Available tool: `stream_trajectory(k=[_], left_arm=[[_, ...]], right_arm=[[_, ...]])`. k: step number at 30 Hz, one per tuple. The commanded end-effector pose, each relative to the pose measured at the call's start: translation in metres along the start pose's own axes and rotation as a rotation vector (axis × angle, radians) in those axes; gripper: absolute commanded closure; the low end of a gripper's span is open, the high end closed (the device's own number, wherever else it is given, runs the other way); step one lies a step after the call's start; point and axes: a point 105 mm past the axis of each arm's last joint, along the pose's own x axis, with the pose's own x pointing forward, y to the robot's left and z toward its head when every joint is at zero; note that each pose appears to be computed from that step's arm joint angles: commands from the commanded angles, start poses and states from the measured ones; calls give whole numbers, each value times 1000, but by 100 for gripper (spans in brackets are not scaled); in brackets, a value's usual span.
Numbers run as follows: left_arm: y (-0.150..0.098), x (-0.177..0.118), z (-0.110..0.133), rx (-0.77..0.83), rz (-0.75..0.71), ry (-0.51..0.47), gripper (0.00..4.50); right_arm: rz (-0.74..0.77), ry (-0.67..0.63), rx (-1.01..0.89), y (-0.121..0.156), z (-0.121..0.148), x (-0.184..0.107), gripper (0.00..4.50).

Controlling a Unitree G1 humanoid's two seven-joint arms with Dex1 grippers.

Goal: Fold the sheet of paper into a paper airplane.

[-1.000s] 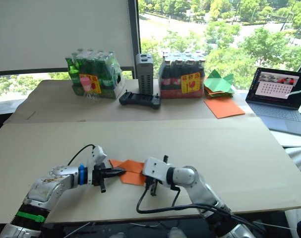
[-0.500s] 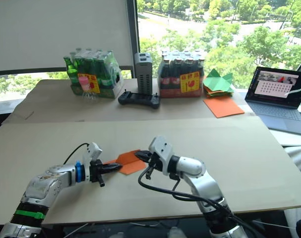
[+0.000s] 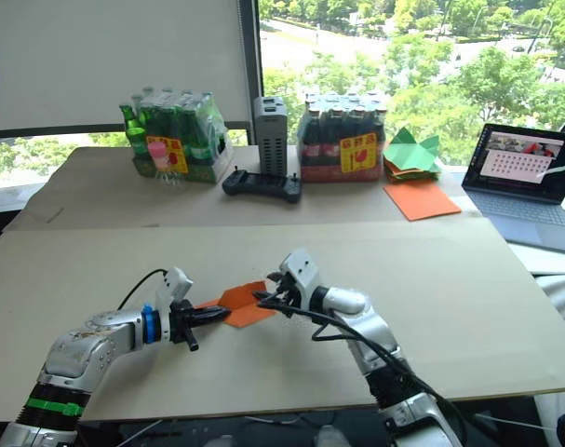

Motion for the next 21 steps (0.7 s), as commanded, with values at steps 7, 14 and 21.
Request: stream_trajectory(k=[7, 14, 21], left_arm=[[-2, -2, 3, 17, 1, -8, 450], [-2, -1, 3, 17, 1, -8, 450], [-3, -1, 2, 15, 1, -6, 450]], right_arm=[[34, -37, -19, -6, 10, 6, 187], [58, -33, -12, -2, 8, 8, 187], [90, -39, -6, 5, 9, 10, 187]])
